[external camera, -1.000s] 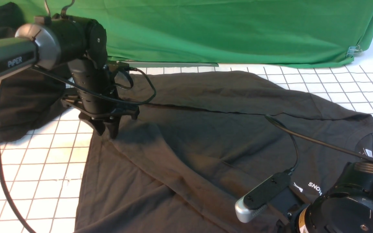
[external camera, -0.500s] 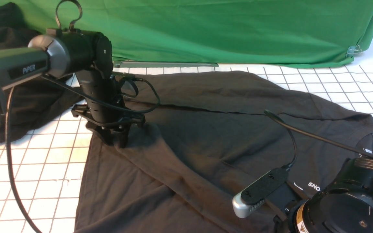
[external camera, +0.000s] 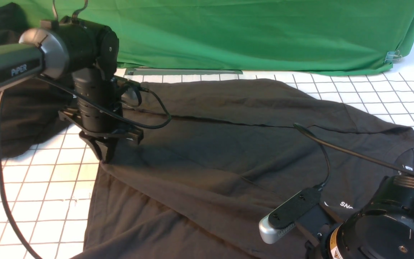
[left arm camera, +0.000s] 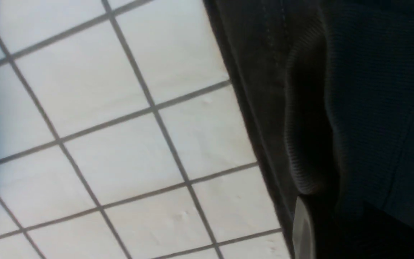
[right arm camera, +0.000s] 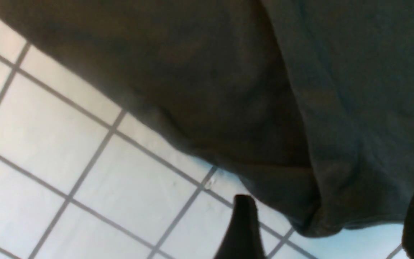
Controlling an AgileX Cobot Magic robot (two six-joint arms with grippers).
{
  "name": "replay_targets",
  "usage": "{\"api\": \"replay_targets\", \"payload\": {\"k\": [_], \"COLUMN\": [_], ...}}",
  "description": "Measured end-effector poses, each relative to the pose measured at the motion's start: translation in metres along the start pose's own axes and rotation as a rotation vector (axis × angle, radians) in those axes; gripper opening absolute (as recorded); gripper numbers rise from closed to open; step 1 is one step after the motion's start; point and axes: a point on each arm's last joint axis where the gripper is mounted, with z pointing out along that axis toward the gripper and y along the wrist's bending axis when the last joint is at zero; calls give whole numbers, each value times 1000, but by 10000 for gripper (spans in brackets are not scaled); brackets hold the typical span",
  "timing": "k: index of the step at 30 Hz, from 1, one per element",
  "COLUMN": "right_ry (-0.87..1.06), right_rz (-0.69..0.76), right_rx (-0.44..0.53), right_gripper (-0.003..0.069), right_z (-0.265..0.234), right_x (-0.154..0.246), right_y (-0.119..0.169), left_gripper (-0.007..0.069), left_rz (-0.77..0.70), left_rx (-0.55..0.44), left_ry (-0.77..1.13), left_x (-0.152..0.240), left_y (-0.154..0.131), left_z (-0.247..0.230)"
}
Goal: Fold a long-sleeved shirt over a white checkered tablecloth.
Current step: 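Fold the left side of the black T-shirt inward over its body, then grab the top left corner of the dark shirt with the left gripper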
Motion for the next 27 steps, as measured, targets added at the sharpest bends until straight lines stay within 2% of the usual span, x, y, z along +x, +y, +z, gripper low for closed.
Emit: {"api": "replay_targets", "payload": {"k": [4,6,8,9,15,18,21,22,23,24,25,27], "right_ry": [21,30,33,34,41,59,89,87,89,96,103,118], "right_rz": [0,0,7,10,3,-15,-47,-50,-62,-68,-66,-57], "right_rx": [5,7,2,0,0,8,32,32,38,39,38,33], "right_gripper": [533,533,533,533,531,498,316,303,236,135,83,46], "right_z": [0,0,0,0,11,18,29,29,29,29,28,25], "right_x": [2,3,3,3,0,-1,-2,-2,-3,-2,-1,1], "right_y": [0,-1,0,0,1,1,-1,-1,-1,-1,-1,-1], "left_gripper": [63,102,153,214,427,459,454,452,438,415,388,348], "left_rz": [-17,-16,-24,-37,-72,-77,-84,-84,-86,-90,-92,-95], "left_rx": [43,37,18,-17,-74,-75,-78,-78,-78,-78,-76,-75], "left_ry": [-20,-20,-22,-24,-25,-23,-43,-44,-57,-74,-86,-99], "left_x": [-2,-2,-2,-2,-1,1,5,6,7,9,10,11], "left_y": [-4,-3,-1,2,7,8,10,10,10,11,11,12], "left_z": [0,0,0,0,-2,-8,-25,-26,-32,-39,-44,-50]}}
